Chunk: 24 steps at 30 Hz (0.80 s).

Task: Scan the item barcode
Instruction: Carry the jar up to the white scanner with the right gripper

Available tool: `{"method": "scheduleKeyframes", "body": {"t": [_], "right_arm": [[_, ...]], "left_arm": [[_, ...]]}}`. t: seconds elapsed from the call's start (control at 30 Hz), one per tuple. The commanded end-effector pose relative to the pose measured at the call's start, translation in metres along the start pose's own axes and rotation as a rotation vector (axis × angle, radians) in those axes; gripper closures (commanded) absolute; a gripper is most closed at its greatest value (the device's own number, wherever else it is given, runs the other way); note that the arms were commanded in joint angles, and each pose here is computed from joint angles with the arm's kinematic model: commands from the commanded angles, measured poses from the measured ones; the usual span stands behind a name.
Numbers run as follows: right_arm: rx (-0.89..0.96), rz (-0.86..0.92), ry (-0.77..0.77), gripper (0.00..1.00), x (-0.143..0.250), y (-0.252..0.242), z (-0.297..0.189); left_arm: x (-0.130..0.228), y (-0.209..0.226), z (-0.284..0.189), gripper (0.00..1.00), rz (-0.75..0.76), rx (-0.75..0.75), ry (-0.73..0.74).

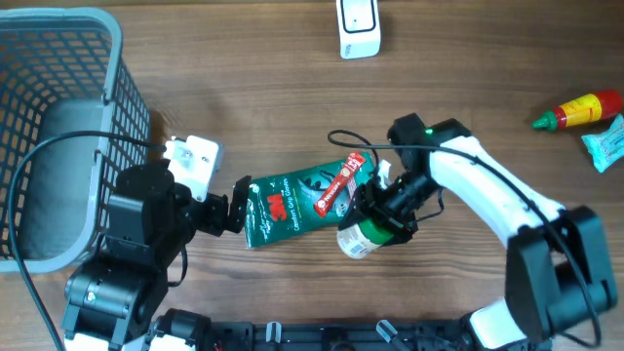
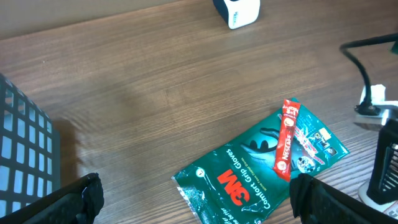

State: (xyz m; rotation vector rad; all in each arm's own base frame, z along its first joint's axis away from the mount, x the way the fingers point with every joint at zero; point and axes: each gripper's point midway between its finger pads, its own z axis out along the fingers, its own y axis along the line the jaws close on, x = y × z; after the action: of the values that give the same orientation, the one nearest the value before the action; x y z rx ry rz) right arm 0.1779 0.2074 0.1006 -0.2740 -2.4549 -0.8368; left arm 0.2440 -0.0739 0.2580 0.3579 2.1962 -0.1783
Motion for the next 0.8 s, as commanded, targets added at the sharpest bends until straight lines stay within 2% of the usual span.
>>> {"method": "scheduleKeyframes", "body": {"t": [0.0, 0.13, 0.27, 0.4, 0.47, 0.53, 0.6, 0.67, 0.77], "right_arm": [[0.011, -0.017, -0.106, 0.44, 0.008, 0.006, -0.017], [0.048, -0.09, -0.349, 0.43, 0.011, 0.009, -0.053], [0.104, -0.153, -0.773, 0.43, -0.007, 0.011, -0.115], [0.101, -0.203, -1.093, 0.43, -0.029, 0.029, -0.17], [0.102, -0.205, -1.204, 0.43, -0.044, 0.037, -0.189], [0.112, -0.194, -1.29, 0.32, -0.061, 0.043, -0.203], [0.121, -0.19, -1.373, 0.25, -0.078, 0.05, -0.216], [0.141, -0.169, -1.448, 0.37, -0.104, 0.055, -0.225], [0.146, -0.163, -1.466, 0.42, -0.138, 0.061, -0.218]], "left_arm": [[0.0, 0.0, 0.0, 0.0, -0.009, 0.005, -0.003], [0.0, 0.0, 0.0, 0.0, -0.009, 0.005, -0.003], [0.0, 0.0, 0.0, 0.0, -0.009, 0.005, -0.003], [0.0, 0.0, 0.0, 0.0, -0.009, 0.005, -0.003], [0.0, 0.0, 0.0, 0.0, -0.009, 0.005, -0.003], [0.0, 0.0, 0.0, 0.0, -0.009, 0.005, -0.003], [0.0, 0.0, 0.0, 0.0, -0.009, 0.005, -0.003], [0.0, 0.0, 0.0, 0.0, -0.009, 0.005, -0.003], [0.0, 0.0, 0.0, 0.0, -0.009, 0.005, -0.003]]}}
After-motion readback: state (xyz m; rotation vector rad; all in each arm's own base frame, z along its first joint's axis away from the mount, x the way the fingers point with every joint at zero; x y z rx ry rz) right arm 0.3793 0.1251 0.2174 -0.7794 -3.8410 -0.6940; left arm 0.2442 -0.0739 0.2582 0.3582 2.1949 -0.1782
